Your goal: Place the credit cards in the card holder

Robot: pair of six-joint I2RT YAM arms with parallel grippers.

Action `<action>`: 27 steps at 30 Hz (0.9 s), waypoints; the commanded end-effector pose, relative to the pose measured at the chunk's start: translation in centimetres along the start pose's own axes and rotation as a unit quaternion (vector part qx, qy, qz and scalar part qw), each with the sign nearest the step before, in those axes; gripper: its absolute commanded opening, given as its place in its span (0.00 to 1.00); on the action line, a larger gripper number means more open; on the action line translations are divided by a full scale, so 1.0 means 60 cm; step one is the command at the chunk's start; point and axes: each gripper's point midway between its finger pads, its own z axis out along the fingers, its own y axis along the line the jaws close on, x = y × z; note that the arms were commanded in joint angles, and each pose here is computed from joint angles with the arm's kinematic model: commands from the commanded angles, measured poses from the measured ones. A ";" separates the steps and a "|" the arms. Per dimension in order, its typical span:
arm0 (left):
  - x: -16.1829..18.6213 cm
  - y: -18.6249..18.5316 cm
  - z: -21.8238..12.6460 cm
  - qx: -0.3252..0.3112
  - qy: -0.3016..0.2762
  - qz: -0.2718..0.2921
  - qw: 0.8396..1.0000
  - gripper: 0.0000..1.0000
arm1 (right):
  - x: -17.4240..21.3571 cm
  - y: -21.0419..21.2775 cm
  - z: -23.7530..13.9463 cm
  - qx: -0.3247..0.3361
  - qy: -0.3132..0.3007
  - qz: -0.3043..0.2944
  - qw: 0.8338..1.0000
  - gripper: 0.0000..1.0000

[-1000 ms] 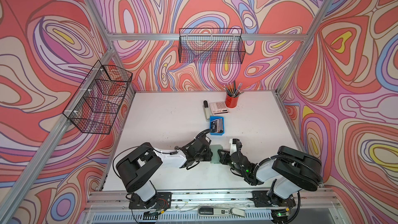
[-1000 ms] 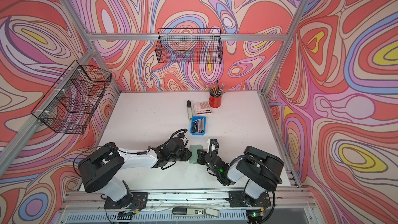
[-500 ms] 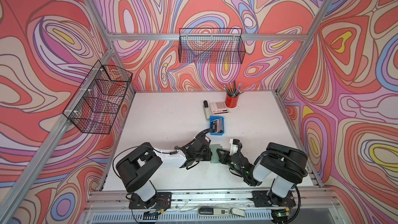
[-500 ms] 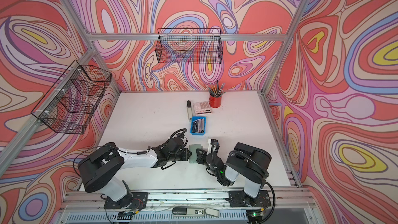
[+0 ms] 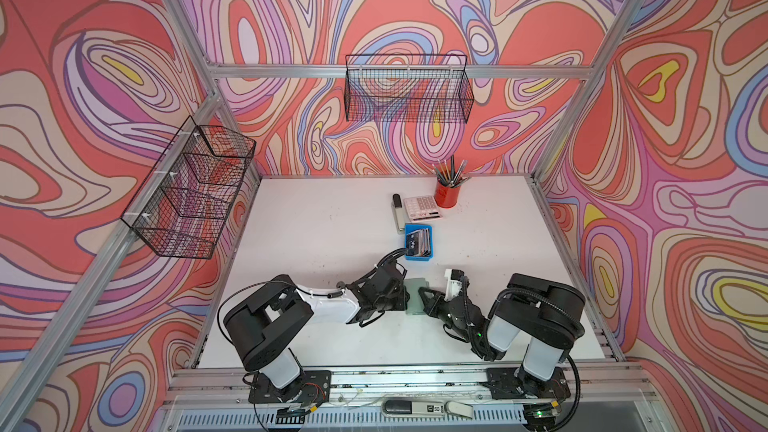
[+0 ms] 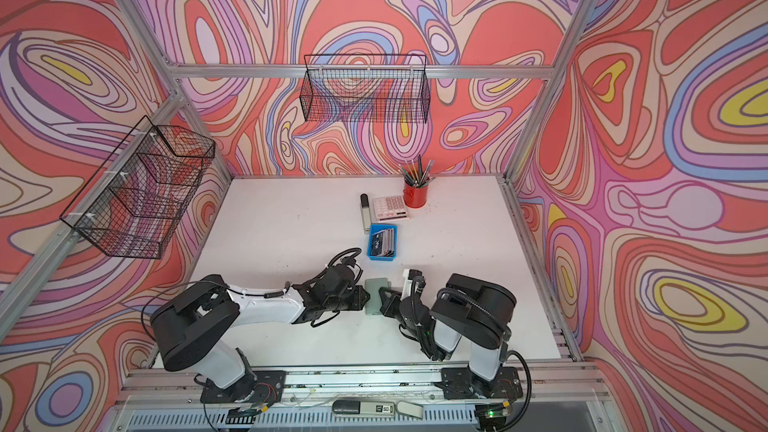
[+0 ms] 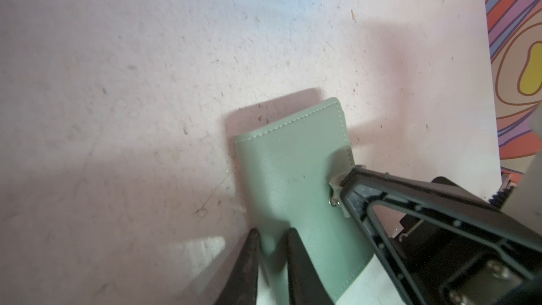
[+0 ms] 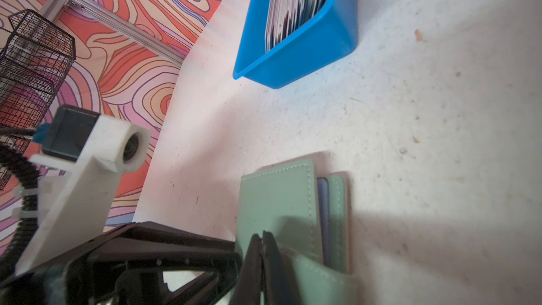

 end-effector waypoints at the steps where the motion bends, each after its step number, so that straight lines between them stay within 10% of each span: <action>1: 0.007 0.017 -0.001 -0.024 0.007 0.004 1.000 0.20 | 0.071 -0.083 -0.019 0.078 0.092 -0.021 0.993 0.00; 27: 0.006 0.025 -0.001 -0.034 0.002 0.004 0.999 0.20 | 0.145 -0.228 -0.088 0.260 0.202 -0.112 0.938 0.00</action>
